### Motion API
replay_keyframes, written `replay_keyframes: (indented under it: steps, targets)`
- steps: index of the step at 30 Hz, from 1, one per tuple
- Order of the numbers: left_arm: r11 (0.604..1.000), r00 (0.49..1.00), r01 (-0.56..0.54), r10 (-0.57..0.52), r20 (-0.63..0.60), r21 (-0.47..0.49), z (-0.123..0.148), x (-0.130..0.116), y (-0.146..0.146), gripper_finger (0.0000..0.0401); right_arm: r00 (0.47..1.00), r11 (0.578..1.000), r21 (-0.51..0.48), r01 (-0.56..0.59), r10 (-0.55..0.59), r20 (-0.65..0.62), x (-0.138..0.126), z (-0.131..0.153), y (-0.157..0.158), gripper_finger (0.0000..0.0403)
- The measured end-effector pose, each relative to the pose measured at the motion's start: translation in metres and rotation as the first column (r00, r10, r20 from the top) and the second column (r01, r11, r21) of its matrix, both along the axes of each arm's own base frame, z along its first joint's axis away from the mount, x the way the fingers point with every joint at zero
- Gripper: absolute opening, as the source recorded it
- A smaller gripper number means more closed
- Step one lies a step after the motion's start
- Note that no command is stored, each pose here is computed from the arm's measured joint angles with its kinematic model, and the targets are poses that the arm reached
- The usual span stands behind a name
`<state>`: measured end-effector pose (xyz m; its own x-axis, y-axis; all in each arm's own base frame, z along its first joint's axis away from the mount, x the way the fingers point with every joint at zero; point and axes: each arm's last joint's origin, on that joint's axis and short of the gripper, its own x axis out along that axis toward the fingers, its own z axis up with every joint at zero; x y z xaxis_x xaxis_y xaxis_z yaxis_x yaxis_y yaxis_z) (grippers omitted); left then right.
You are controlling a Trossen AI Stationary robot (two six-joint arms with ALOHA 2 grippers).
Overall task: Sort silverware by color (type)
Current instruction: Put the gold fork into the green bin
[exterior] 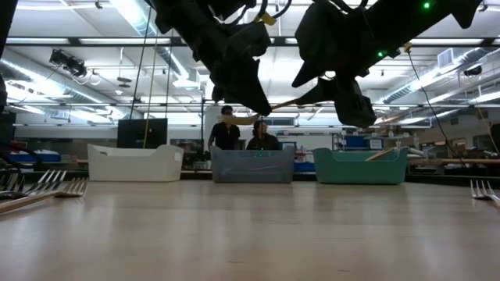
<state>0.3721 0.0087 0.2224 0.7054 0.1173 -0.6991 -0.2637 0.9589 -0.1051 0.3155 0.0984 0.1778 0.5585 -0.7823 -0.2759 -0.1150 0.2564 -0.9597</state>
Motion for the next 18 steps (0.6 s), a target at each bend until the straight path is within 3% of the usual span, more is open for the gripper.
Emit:
replay_keyframes:
  steps: [9,18]
  targets:
    - [0.999,0.999,0.030,-0.029,0.040,-0.021,0.0027,0.0027,-0.0026,0.0016,0.999,1.000,-0.013,-0.013,0.012,-0.031,-0.0002,-0.0001,-0.0004,0.0154]
    - [0.999,0.997,0.050,-0.049,0.057,-0.004,0.0040,0.0041,-0.0038,0.0016,0.999,1.000,-0.013,-0.027,0.026,-0.048,0.0000,-0.0005,0.0000,0.0070]
